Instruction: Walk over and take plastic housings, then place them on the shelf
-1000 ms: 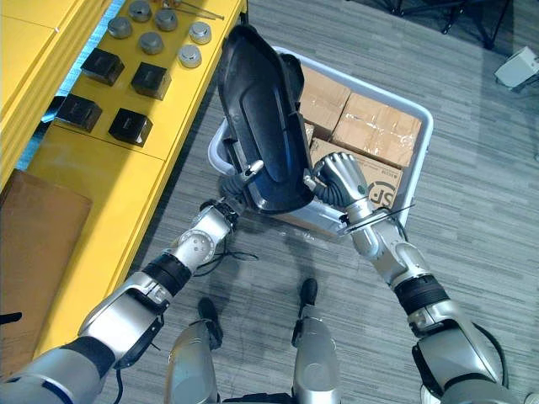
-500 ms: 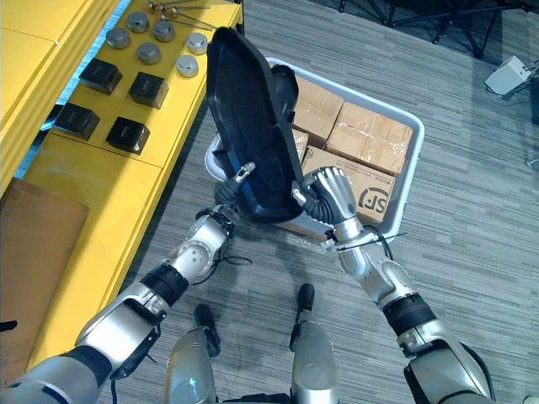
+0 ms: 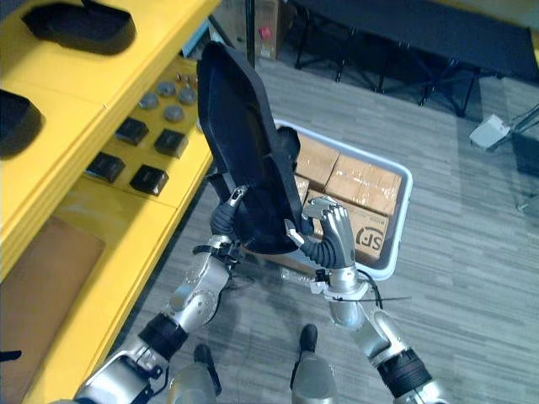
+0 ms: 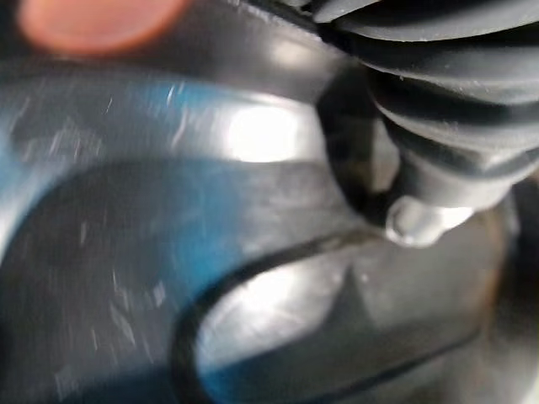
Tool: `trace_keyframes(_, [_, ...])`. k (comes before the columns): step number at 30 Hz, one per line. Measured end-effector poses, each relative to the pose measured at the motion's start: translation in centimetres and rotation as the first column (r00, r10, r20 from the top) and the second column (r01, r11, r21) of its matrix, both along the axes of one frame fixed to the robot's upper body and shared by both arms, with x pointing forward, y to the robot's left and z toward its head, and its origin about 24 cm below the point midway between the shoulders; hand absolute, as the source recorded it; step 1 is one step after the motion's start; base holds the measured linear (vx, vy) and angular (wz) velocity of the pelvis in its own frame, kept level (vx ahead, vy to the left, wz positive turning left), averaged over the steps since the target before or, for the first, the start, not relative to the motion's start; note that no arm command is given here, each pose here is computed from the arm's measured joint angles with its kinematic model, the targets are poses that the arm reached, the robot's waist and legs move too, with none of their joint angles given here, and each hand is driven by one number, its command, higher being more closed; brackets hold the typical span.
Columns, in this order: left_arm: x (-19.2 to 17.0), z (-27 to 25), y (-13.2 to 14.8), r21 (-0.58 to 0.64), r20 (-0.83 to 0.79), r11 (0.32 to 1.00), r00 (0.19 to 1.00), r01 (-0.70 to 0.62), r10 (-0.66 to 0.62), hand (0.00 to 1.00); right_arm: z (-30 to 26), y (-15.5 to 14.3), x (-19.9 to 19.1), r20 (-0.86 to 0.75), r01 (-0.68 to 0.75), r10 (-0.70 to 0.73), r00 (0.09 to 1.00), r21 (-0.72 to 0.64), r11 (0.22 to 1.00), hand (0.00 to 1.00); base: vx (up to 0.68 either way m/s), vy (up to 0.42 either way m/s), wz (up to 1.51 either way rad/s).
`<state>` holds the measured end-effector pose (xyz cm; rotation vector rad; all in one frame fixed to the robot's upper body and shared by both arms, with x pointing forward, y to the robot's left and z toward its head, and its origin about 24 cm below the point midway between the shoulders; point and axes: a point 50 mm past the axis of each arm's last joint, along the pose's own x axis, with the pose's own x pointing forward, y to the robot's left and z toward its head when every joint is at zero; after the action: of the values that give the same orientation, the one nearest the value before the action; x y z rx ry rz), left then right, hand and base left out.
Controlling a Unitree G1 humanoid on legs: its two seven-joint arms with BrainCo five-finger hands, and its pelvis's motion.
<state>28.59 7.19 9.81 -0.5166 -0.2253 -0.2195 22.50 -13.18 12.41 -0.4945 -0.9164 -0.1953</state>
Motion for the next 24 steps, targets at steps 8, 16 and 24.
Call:
trace_keyframes(8, [-3.4,-3.1,5.9,0.372,0.027,0.796,0.863,-0.477,0.505,1.00,-1.7,-5.3,-0.9,-0.166,-0.200,0.451,0.877,0.728,0.656,0.00,0.00,0.008,-0.08])
trace_keyframes(16, [-6.9,-4.4,10.3,0.418,0.064,0.620,0.702,-0.664,0.709,1.00,-3.5,-6.3,-3.6,-0.159,-0.160,0.478,0.864,0.814,0.559,0.00,0.00,0.003,-0.01])
trace_keyframes(24, [-8.5,-0.8,10.3,0.148,0.129,0.656,0.672,-0.740,0.729,1.00,-9.1,-7.7,-4.7,-0.301,0.130,0.417,0.857,0.911,0.392,0.00,0.01,0.003,0.00])
